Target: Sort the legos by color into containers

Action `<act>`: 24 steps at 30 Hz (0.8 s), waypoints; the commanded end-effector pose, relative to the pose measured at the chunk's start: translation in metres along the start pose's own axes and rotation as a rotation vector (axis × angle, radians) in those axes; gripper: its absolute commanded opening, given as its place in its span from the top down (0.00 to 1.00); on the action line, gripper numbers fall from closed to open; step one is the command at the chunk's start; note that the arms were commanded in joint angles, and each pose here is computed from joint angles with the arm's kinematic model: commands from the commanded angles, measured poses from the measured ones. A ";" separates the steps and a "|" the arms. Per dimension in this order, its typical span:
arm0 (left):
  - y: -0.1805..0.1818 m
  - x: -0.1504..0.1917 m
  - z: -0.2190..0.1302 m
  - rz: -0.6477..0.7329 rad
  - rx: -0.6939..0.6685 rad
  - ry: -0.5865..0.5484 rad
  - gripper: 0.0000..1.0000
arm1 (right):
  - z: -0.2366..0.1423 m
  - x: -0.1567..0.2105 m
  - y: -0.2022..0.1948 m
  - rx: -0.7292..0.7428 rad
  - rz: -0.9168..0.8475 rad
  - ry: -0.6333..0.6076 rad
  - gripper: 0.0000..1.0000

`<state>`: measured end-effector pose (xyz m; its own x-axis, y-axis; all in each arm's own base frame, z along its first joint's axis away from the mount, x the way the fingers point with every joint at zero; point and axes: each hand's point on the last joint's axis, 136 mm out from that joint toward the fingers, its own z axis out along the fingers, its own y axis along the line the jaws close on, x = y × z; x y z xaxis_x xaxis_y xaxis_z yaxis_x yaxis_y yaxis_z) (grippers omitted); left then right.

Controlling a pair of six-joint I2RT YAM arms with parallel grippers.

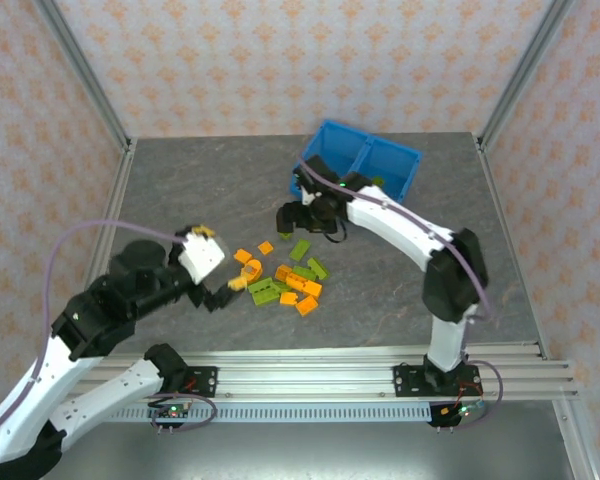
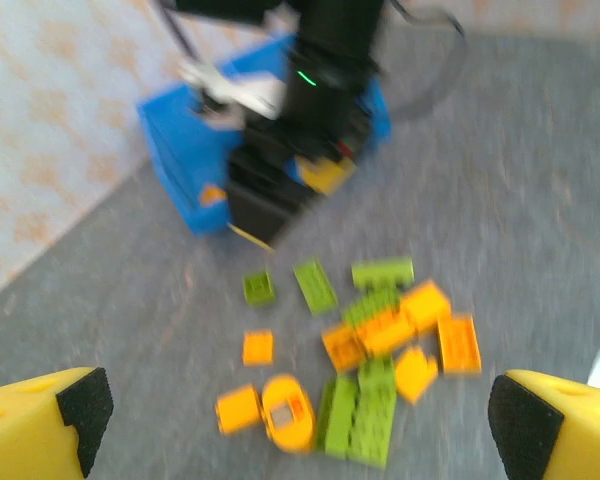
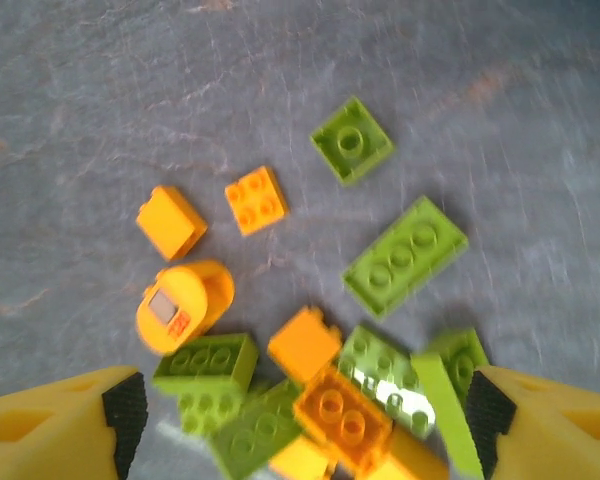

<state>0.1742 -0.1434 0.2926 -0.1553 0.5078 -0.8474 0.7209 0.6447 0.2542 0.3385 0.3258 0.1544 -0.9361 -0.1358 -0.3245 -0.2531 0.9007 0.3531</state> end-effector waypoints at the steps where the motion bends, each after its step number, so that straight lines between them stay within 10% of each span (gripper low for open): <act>1: -0.023 0.044 0.001 0.116 0.071 0.046 0.00 | 0.030 -0.015 -0.009 0.140 -0.157 0.005 0.13; 11: -0.035 0.077 0.026 0.102 0.076 0.017 0.00 | 0.110 -0.022 -0.035 0.297 -0.270 0.141 0.13; 24: -0.037 0.072 0.035 0.081 0.109 -0.008 0.00 | 0.133 -0.010 -0.039 0.286 -0.276 0.205 0.56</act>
<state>0.1586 -0.1457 0.2011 -0.1268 0.5707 -0.8113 0.7938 0.5488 0.2620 0.3920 0.3509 0.0260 -0.8848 -0.4232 -0.1948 -0.4375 0.8985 0.0351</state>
